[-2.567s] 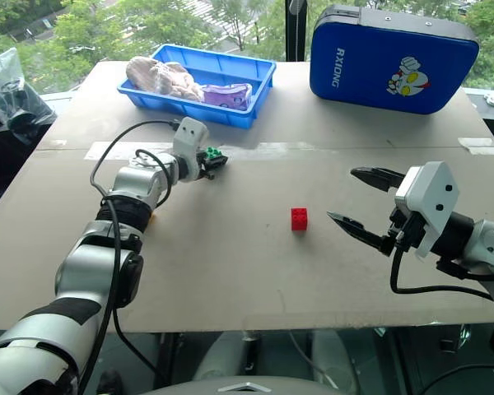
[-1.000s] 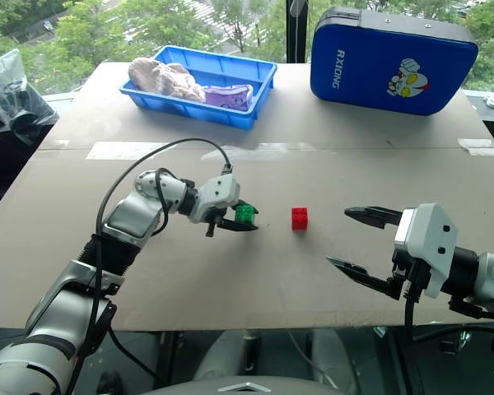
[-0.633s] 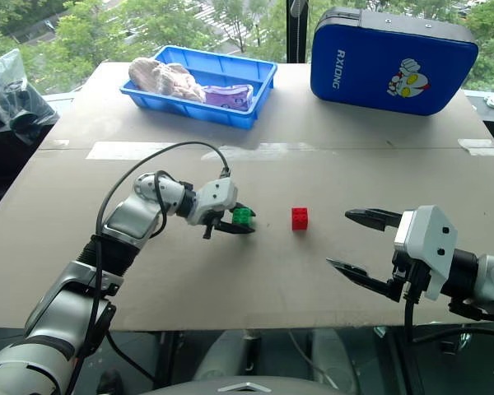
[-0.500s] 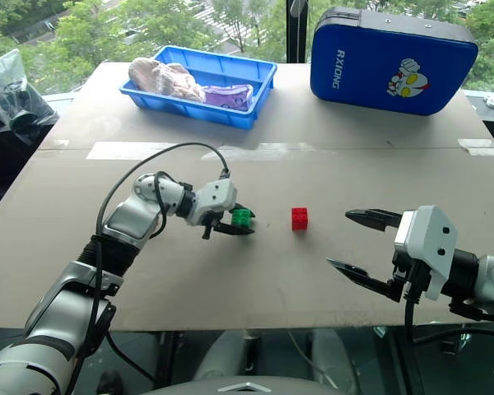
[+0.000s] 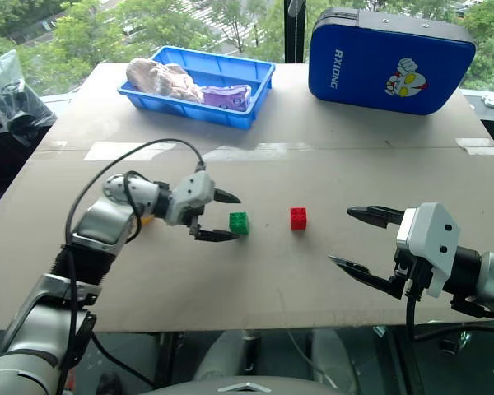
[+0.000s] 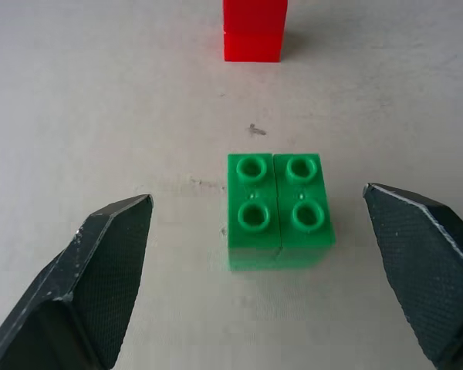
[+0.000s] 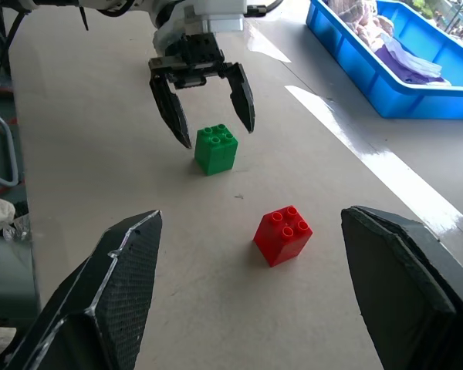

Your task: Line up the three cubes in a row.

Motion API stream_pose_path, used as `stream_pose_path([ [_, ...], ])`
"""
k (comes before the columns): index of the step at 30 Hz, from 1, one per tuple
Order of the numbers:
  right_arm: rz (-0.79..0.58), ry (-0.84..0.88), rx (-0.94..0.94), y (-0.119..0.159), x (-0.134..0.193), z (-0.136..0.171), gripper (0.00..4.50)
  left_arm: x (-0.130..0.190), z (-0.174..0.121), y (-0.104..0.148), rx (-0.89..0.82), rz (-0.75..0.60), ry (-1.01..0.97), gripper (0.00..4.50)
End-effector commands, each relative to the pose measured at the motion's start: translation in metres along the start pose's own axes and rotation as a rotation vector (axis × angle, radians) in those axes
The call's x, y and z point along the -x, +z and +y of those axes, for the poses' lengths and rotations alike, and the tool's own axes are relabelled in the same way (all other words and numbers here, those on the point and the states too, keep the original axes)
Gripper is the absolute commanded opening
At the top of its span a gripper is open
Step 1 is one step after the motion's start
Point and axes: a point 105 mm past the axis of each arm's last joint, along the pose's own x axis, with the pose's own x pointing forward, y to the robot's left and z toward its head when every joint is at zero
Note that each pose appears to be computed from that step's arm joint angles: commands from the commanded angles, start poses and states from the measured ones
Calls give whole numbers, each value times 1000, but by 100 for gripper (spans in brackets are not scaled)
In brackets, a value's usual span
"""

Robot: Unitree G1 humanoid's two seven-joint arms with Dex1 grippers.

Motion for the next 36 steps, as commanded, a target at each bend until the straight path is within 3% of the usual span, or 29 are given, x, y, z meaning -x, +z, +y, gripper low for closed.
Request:
stream_pose_path([
  [1,-26,23,37,5,-1,-1,383,37,-1,20,66,-83,113,448],
  [4,-36,43,40,4,-5,-3,383,66,3,14,165,-64,261,448],
  [7,-53,66,39,3,-10,-4,383,113,24,-21,318,40,604,448],
  [13,-72,93,37,1,-15,-5,383,148,18,-49,448,149,702,448],
  [28,-72,106,54,4,-13,1,383,130,26,-65,404,283,582,448],
  [32,-67,95,56,5,-12,1,383,126,27,-72,395,305,558,334],
  [36,-59,86,60,5,-10,0,383,126,25,-77,386,326,535,141],
])
